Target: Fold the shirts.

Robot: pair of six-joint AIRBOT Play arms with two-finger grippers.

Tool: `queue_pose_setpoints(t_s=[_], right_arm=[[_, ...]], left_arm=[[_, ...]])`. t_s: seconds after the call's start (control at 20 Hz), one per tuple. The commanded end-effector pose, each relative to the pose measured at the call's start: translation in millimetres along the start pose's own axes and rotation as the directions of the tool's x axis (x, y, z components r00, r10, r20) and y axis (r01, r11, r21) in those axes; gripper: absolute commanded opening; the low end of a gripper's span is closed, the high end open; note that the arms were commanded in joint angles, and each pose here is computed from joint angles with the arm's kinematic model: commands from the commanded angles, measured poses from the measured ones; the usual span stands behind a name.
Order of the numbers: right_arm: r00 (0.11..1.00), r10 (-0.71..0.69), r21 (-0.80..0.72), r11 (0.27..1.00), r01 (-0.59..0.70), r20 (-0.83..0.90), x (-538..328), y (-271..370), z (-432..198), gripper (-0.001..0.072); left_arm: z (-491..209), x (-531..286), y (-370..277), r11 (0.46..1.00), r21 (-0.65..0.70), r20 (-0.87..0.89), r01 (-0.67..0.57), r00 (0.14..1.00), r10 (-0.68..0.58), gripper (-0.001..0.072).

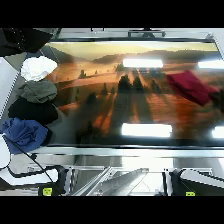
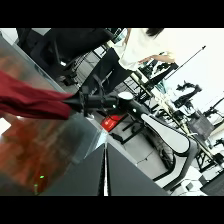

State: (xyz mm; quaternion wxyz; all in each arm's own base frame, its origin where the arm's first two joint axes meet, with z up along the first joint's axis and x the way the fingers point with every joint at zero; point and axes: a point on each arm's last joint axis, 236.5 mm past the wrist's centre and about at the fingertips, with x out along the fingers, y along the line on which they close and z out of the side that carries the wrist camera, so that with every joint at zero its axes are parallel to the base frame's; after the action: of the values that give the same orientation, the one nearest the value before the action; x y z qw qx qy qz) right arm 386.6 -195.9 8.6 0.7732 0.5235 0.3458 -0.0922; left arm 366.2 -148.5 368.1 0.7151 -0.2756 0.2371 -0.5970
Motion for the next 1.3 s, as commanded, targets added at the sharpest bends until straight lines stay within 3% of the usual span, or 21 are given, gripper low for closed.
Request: queue_pose_setpoints(t_s=[0.0,0.1,0.3,0.6,0.65,0.7,0.8,0.9,0.95,1.05,1.1,1.15,1.2,1.25], right_arm=[[0.994,-0.097,0.181,0.980,0.086,0.052,-38,-100,-19,0.0017],[0.994,-0.107,0.228,0.969,0.096,0.036,-41,-124,-34,0.0018],[0.987,-0.158,0.167,0.973,0.160,-0.026,-46,-142,-50,0.0018],[0.985,-0.127,0.192,0.970,0.149,-0.120,-50,-131,-73,0.0021],[0.976,-0.159,0.214,0.958,0.188,-0.148,-53,-137,-80,0.0098],[0.960,-0.214,0.231,0.940,0.253,-0.183,-60,-147,-88,0.0232],[0.881,-0.392,0.217,0.866,0.450,-0.266,-88,-179,-101,0.0288],[0.763,-0.572,0.183,0.751,0.635,-0.299,-131,-204,-97,0.0528],[0.736,-0.615,0.170,0.723,0.670,-0.284,-147,-203,-88,0.0531],[0.779,-0.592,0.200,0.753,0.626,-0.209,-156,-174,-62,0.0505],[0.837,-0.524,0.223,0.807,0.547,-0.155,-149,-145,-48,0.0381],[0.910,-0.404,0.206,0.886,0.415,-0.094,-134,-102,-33,0.0155],[0.959,-0.279,0.150,0.947,0.284,-0.050,-119,-59,-25,0.0080],[0.987,-0.156,0.091,0.983,0.158,-0.023,-106,-14,-22,0.0050]], left_arm=[[0,0,0,1.000,-0.001,0.001,0.000,1.000,0.000,0.0018],[-1,3,-1,1.000,-0.001,-0.005,0.007,1.000,-0.007,0.0018],[-9,20,-10,0.999,-0.001,-0.039,0.043,0.998,-0.043,0.0018],[-16,48,-22,0.996,-0.003,-0.070,0.094,0.993,-0.094,0.0018],[-19,52,-25,0.995,-0.004,-0.080,0.104,0.991,-0.104,0.0018],[-20,55,-27,0.994,-0.005,-0.087,0.112,0.990,-0.112,0.0018],[-24,61,-31,0.992,-0.006,-0.100,0.126,0.987,-0.126,0.0019],[-27,65,-34,0.991,-0.007,-0.110,0.136,0.985,-0.136,0.0019],[-27,66,-35,0.990,-0.008,-0.112,0.139,0.984,-0.139,0.0019],[-26,66,-34,0.991,-0.008,-0.107,0.137,0.985,-0.137,0.0018],[-23,67,-33,0.991,-0.007,-0.095,0.131,0.987,-0.131,0.0017],[-21,67,-31,0.992,0.000,-0.086,0.125,0.989,-0.124,0.0017],[-21,67,-29,0.993,0.021,-0.084,0.120,0.990,-0.117,0.0016],[-20,68,-23,0.995,0.035,-0.081,0.092,0.993,-0.089,0.0016]])
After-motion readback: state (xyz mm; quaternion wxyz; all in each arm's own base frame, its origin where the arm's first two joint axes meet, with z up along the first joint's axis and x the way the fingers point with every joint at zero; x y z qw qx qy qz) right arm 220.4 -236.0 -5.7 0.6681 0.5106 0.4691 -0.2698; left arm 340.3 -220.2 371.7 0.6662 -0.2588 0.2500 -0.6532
